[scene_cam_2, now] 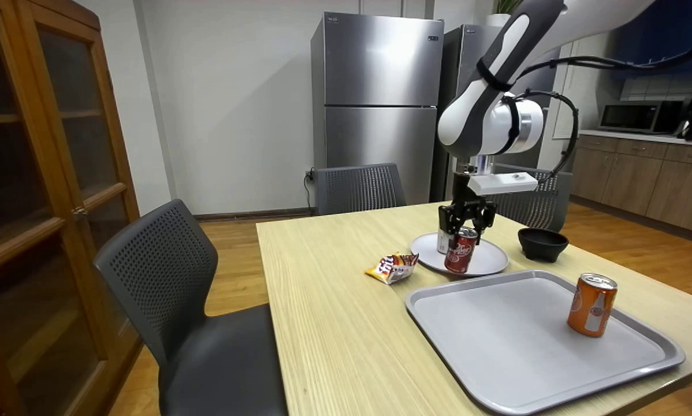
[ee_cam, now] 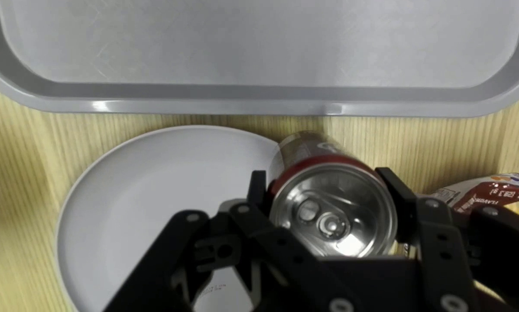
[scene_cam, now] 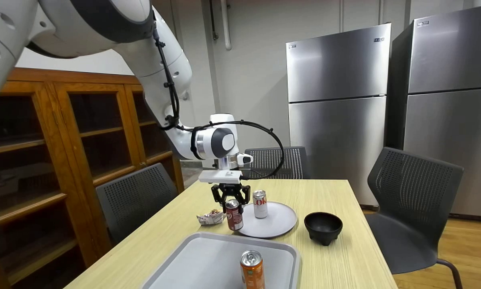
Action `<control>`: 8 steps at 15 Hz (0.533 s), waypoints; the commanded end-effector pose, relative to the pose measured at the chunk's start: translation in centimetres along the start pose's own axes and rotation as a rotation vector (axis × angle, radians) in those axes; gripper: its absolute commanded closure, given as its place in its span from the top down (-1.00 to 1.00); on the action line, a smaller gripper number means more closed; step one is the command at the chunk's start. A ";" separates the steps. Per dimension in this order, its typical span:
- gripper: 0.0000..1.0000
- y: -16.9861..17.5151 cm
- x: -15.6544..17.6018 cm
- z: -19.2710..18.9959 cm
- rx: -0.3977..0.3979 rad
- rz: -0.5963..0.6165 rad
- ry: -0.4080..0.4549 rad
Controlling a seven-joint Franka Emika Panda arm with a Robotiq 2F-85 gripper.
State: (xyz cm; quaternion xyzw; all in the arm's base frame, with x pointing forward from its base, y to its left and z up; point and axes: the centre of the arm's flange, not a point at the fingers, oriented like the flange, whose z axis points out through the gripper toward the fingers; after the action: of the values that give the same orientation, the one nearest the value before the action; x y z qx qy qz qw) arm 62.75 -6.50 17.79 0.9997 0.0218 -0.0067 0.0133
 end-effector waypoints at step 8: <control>-0.23 1.7 6.2 -0.2 0.024 0.006 -0.064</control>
State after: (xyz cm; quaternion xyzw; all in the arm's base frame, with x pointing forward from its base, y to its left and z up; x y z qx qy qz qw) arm 66.40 -7.42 17.64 0.9994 0.0169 -0.0289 0.0122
